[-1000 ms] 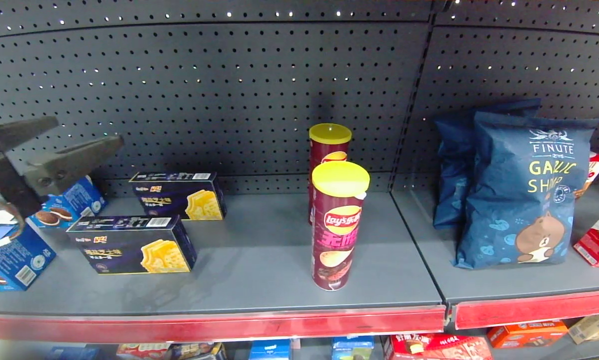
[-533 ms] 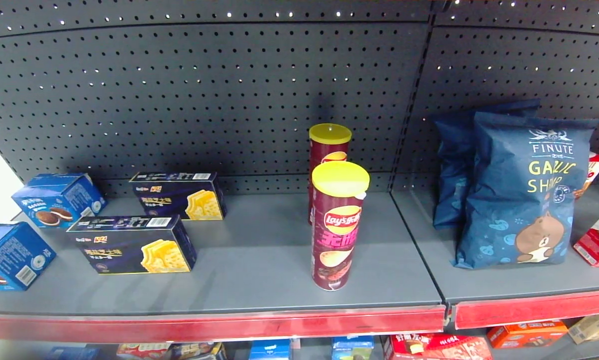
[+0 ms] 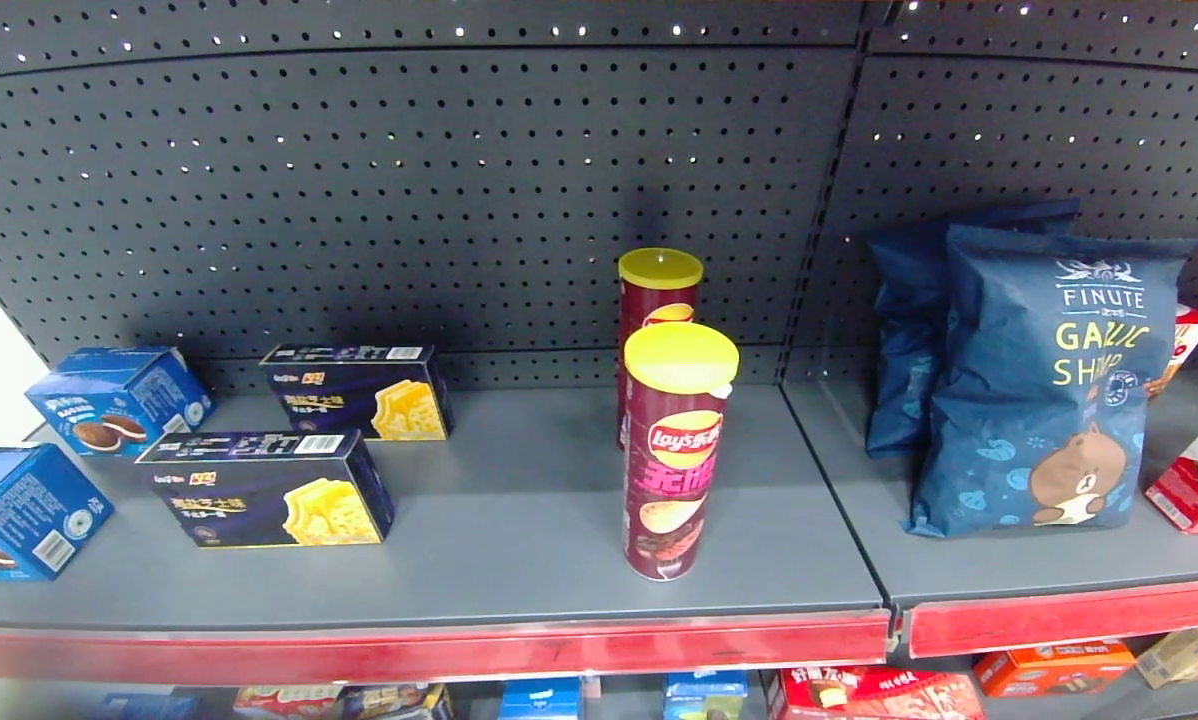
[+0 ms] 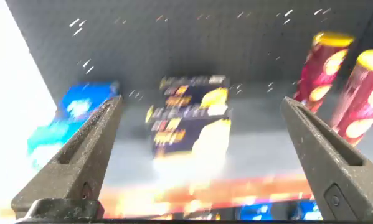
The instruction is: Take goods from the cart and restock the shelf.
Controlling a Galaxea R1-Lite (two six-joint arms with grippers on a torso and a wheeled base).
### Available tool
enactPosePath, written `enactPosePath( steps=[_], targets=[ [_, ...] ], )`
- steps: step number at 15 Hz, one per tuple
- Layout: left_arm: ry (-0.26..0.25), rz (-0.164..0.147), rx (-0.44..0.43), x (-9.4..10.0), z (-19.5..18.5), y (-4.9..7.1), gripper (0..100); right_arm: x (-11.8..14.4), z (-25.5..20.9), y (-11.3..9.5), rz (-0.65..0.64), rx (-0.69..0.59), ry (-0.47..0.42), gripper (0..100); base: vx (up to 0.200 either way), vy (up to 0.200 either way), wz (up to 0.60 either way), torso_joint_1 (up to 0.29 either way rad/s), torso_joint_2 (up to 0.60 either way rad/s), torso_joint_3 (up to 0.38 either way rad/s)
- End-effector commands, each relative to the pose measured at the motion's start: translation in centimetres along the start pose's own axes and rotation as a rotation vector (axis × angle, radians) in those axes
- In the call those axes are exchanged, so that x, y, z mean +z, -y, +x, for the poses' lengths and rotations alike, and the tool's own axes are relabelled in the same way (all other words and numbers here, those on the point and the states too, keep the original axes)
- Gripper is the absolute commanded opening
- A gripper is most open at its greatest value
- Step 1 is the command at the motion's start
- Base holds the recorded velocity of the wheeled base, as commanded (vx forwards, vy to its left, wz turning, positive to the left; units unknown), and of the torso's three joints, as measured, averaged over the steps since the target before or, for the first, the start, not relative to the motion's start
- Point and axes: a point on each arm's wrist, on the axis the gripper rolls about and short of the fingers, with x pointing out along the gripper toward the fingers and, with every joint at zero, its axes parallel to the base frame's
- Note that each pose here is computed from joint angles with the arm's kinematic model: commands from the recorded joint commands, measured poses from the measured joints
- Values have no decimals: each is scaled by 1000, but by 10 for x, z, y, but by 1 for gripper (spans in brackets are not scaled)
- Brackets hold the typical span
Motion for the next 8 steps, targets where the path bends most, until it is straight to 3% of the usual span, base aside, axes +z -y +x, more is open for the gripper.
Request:
enactPosePath(
  steps=[1,4,7,8],
  targets=[
    [77,-4,25,-6,-27,-2,100,-2,-1,1,7,-3,10,100,0,0,0,0,0,0],
    [58,3,48,-27,-35,-2,100,-2,-1,1,6,-2,9,100,0,0,0,0,0,0],
    [55,72,195,-33,-43,4,100,0,-1,1,10,0,15,100,0,0,0,0,0,0],
    [47,76,219,-37,-43,6,100,-1,-1,1,9,1,14,100,0,0,0,0,0,0]
  ],
)
